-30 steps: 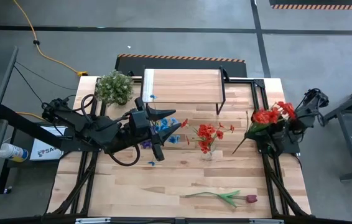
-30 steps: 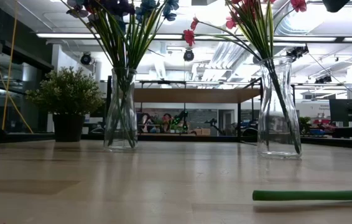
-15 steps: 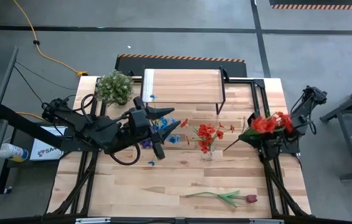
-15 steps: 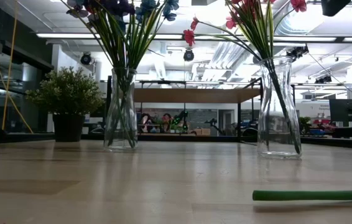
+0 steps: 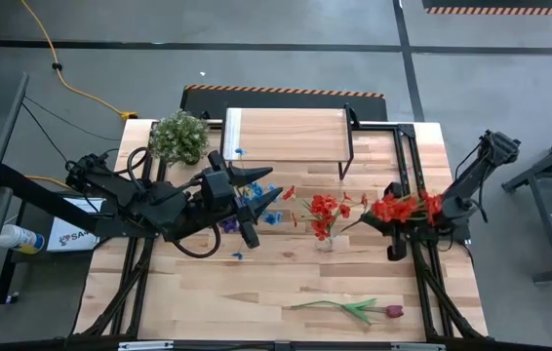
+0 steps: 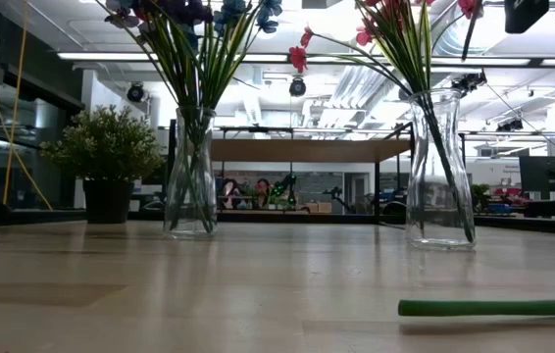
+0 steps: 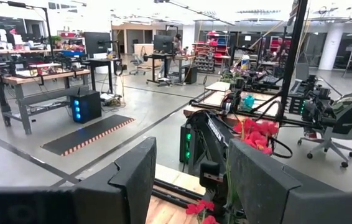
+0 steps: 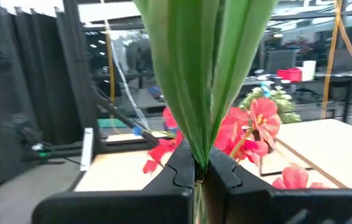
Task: Pick and place flowers into a vace then onto a shelf
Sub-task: Put the red flowers into the right transparent vase
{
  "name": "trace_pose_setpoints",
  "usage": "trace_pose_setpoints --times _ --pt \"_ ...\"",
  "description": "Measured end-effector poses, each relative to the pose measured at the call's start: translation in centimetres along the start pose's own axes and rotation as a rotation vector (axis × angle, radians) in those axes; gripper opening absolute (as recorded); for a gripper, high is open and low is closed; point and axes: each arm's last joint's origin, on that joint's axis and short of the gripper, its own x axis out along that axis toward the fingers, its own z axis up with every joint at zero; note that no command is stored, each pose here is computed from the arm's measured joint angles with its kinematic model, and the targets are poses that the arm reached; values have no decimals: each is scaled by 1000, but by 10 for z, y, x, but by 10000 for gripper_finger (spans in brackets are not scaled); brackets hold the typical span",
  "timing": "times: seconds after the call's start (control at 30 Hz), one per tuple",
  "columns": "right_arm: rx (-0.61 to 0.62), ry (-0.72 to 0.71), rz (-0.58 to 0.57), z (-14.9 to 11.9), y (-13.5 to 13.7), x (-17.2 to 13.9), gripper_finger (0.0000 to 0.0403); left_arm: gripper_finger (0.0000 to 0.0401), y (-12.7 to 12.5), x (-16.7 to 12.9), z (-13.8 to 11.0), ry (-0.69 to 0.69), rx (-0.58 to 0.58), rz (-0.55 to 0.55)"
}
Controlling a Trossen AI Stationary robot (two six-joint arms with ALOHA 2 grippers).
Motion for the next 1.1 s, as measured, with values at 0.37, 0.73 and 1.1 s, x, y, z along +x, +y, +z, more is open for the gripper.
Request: trace_pose_setpoints --times 0.37,0.73,1.1 --pt "-37 20 -89 -12 11 12 0 232 0 0 0 0 -1 0" --pt "-57 44 -145 -25 20 22 0 232 0 0 0 0 0 -1" --pt "-73 65 -169 -32 23 24 0 232 0 0 0 0 0 -3"
